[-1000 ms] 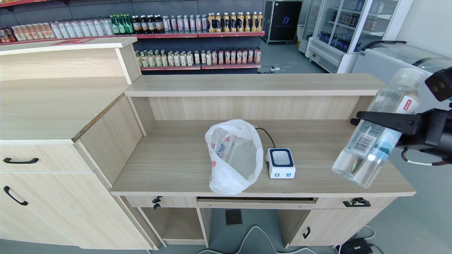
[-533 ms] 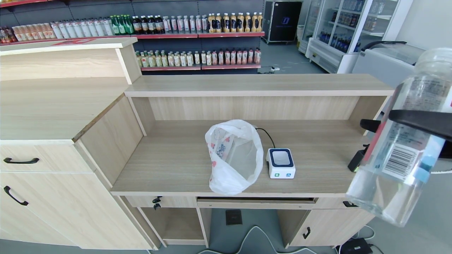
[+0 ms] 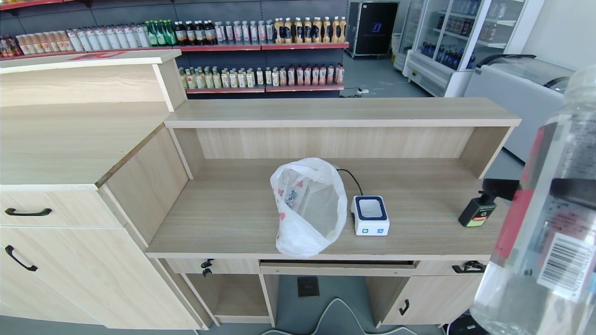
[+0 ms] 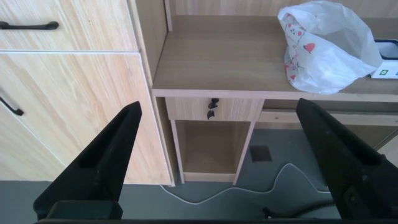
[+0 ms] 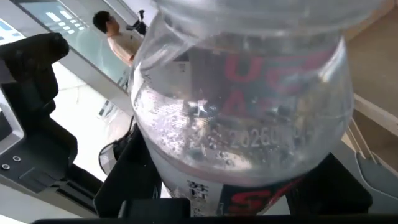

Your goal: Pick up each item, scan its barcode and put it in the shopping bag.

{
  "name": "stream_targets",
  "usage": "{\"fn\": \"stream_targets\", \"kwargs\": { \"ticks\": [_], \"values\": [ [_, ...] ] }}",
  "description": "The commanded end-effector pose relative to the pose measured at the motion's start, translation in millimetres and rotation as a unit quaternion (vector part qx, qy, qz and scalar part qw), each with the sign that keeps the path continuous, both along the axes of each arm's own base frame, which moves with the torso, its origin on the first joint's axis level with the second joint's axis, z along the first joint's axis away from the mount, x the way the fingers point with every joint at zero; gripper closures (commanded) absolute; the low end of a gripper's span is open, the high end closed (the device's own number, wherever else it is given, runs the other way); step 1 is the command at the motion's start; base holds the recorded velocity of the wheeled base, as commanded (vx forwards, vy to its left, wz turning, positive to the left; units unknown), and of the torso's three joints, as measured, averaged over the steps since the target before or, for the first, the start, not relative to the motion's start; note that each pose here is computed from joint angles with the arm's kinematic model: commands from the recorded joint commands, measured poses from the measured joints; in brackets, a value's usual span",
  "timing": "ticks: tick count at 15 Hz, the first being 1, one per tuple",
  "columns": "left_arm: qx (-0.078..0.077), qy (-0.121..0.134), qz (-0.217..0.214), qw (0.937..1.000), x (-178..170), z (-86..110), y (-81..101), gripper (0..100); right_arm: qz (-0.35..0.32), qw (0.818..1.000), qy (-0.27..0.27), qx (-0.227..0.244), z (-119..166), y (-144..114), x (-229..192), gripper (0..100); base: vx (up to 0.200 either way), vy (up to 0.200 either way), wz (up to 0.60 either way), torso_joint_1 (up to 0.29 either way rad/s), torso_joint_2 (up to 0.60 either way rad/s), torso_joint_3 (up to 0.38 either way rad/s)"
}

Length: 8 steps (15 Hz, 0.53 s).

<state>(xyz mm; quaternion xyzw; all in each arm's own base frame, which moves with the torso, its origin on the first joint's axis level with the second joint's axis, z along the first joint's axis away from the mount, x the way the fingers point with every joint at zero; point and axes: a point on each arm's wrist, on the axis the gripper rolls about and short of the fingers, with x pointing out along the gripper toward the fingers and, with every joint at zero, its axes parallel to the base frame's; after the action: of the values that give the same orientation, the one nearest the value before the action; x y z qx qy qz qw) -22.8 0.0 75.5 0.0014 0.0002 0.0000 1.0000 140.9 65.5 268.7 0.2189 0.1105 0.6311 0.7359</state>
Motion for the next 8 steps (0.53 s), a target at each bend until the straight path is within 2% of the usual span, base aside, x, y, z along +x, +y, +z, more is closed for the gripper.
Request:
{"fn": "stream_targets", "kwargs": {
  "ticks": [1,8],
  "values": [
    [0.0,0.0,0.0,1.0,0.0,0.0,0.0,0,0.017,1.0,-0.019,0.006,4.8,3.0,-7.4,100,0.0,0.0,0.0,0.0,0.0,0.0],
    [0.0,0.0,0.0,1.0,0.0,0.0,0.0,0,0.026,0.999,-0.037,0.02,9.9,14.8,12.0,100,0.0,0.0,0.0,0.0,0.0,0.0]
  ]
}}
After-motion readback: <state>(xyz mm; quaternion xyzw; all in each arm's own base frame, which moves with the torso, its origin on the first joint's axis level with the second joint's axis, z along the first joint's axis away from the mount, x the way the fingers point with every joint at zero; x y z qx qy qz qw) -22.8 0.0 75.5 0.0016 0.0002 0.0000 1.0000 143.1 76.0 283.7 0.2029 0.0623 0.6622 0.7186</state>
